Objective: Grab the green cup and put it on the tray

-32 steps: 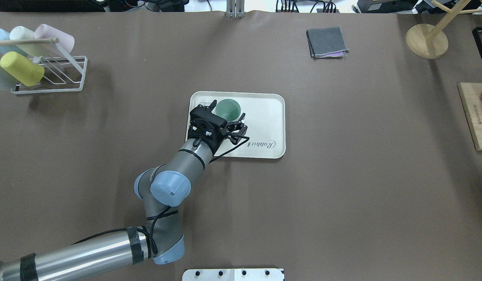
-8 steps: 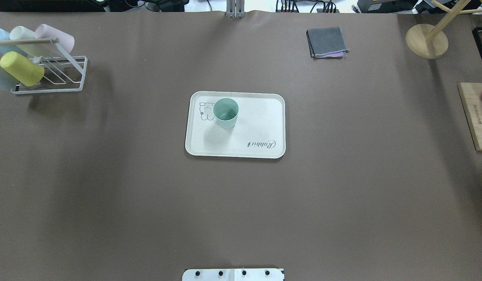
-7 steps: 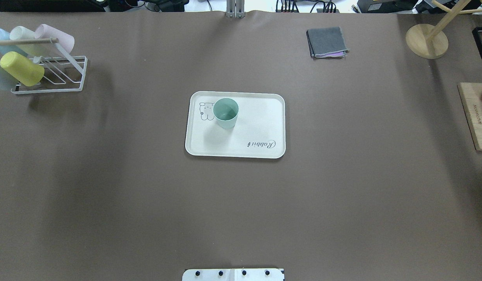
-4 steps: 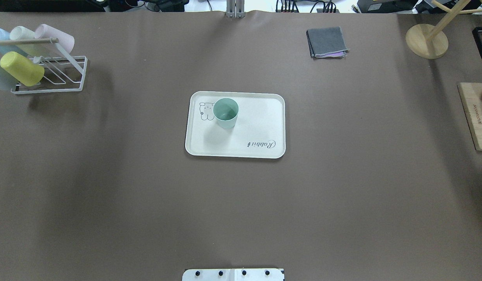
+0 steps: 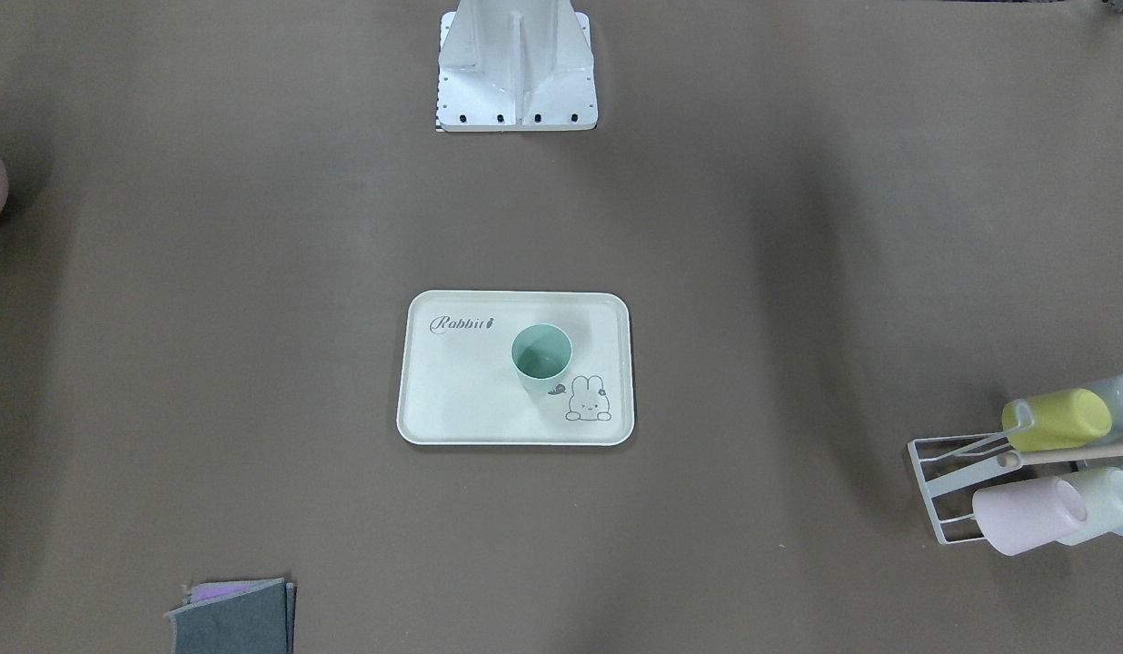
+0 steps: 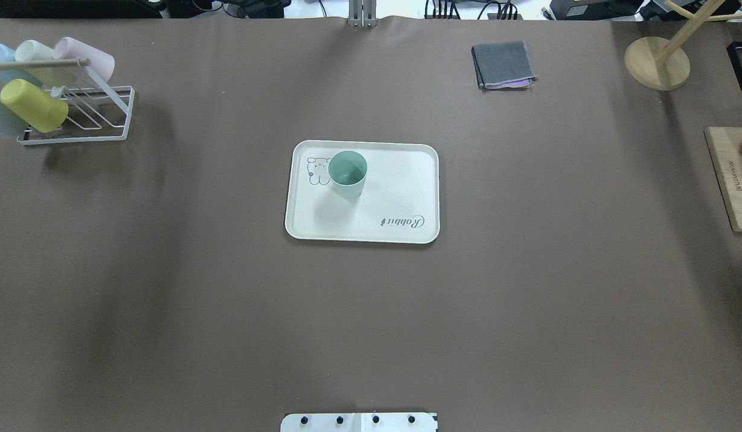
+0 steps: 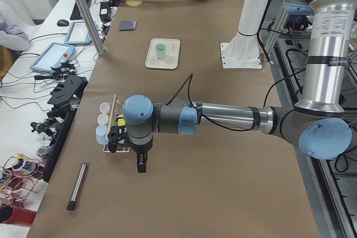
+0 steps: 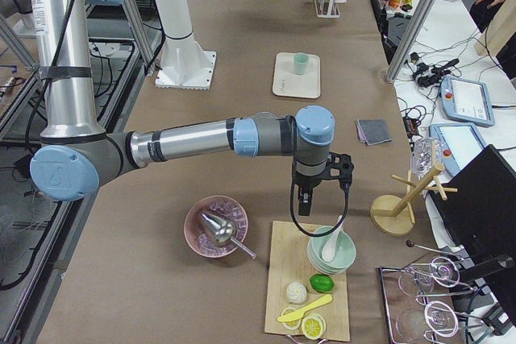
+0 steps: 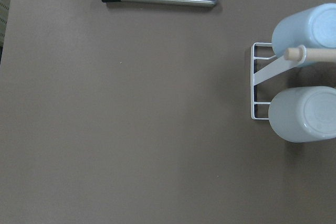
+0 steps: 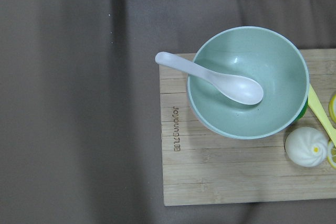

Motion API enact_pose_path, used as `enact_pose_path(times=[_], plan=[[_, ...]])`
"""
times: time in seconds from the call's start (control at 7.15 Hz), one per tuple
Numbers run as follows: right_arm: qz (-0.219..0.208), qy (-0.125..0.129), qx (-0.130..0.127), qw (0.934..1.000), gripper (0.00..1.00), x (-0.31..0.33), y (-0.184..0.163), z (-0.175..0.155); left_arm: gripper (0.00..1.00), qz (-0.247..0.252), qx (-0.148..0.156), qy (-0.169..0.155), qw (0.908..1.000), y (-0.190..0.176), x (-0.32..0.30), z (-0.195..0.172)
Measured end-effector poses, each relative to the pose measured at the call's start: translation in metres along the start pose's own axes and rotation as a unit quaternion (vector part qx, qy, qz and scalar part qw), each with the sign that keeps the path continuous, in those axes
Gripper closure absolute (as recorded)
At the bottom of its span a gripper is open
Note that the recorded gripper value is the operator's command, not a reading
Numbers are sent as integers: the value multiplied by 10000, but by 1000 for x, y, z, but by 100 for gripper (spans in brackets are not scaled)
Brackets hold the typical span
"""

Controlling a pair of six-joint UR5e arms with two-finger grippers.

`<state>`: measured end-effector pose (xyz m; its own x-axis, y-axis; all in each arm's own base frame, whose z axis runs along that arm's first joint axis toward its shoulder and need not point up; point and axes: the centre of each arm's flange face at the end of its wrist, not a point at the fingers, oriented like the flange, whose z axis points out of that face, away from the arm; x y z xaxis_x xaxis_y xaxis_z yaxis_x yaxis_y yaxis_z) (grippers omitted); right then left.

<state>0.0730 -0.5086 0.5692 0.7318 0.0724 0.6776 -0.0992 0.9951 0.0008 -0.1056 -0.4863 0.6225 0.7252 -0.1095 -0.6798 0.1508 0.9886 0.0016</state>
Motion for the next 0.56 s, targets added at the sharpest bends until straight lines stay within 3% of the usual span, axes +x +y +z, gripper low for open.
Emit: enact_pose_path(times=[0.56], plan=[[5, 9, -4, 10000, 0, 1, 0, 1, 3, 29, 6, -16, 10000, 31, 2, -3]])
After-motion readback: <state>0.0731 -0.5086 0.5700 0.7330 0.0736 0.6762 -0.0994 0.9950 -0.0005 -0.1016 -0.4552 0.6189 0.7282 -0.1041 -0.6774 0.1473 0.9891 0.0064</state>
